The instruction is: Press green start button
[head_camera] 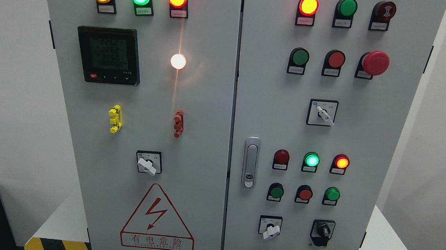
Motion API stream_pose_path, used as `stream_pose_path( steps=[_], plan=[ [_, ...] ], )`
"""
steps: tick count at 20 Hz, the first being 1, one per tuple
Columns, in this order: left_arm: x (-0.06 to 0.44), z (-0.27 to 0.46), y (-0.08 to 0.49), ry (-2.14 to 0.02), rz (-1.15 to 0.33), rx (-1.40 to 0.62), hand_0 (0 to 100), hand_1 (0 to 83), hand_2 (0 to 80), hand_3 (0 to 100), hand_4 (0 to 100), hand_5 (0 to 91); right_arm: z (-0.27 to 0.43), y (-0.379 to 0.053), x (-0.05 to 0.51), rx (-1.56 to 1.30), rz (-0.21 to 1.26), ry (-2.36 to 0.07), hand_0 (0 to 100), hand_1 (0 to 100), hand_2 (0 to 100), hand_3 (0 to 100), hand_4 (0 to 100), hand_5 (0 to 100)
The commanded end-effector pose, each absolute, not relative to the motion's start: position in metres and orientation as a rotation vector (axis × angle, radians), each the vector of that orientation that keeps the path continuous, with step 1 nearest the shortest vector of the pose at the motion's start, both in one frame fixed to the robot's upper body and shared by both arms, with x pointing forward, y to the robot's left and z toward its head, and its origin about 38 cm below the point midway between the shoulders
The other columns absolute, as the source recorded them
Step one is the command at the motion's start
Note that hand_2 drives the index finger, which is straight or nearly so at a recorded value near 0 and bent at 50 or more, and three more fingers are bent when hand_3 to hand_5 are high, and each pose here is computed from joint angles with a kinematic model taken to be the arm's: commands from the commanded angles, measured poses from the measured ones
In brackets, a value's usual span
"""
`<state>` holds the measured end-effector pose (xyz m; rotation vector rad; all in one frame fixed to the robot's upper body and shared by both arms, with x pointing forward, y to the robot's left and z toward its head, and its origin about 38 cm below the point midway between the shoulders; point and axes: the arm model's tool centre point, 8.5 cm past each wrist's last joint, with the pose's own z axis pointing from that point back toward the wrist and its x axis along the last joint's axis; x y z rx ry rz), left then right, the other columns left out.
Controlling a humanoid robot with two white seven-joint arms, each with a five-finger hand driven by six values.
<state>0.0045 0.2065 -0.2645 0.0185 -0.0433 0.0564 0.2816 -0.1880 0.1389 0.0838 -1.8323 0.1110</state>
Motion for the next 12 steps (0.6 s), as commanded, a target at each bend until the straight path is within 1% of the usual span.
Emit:
stream_pose_path(
  steps=[1,2,3,4,6,7,8,9,11,12],
  plan=[
    [0.029,-0.264,0.206,-0.093,0.055,0.015,12,55.6,0.0,0,0,0.0,0.147,-0.187,0.283,0.016,0.157,-1.885,0,31,0,18,15,0],
    [0.029,-0.264,0.206,-0.093,0.055,0.015,12,55.6,0.0,0,0,0.0,0.147,-0.186,0.283,-0.006,0.179,-1.891,2,33,0,25,24,6],
    [0.029,-0.264,0.206,-0.093,0.055,0.015,12,55.6,0.0,0,0,0.0,0.149,-0.185,0.284,-0.026,0.199,-1.9,4,34,0,28,28,11],
    [0.029,-0.264,0.206,-0.093,0.055,0.015,12,55.6,0.0,0,0,0.0,0.15,-0.185,0.284,-0.046,0.205,-1.909,5,35,0,35,33,19],
    [0.029,-0.264,0.206,-0.093,0.055,0.015,12,55.6,0.0,0,0,0.0,0.155,-0.179,0.286,-0.072,0.209,-1.933,8,35,0,41,39,31],
    [0.029,-0.264,0.207,-0.093,0.055,0.016,12,55.6,0.0,0,0,0.0,0.158,-0.178,0.288,-0.099,0.21,-1.948,9,35,0,45,43,36],
    [0.029,-0.264,0.206,-0.093,0.055,0.015,12,55.6,0.0,0,0,0.0,0.16,-0.178,0.29,-0.151,0.223,-1.957,10,36,0,50,51,47],
    [0.029,-0.264,0.206,-0.093,0.055,0.015,12,55.6,0.0,0,0,0.0,0.163,-0.177,0.293,-0.213,0.251,-1.967,11,36,0,55,55,52],
    [0.029,-0.264,0.206,-0.093,0.055,0.015,12,55.6,0.0,0,0,0.0,0.168,-0.178,0.296,-0.333,0.301,-1.978,13,37,0,63,64,65],
    [0.029,-0.264,0.206,-0.093,0.055,0.015,12,55.6,0.0,0,0,0.0,0.169,-0.177,0.297,-0.374,0.325,-1.981,13,37,0,64,66,68]
  ],
)
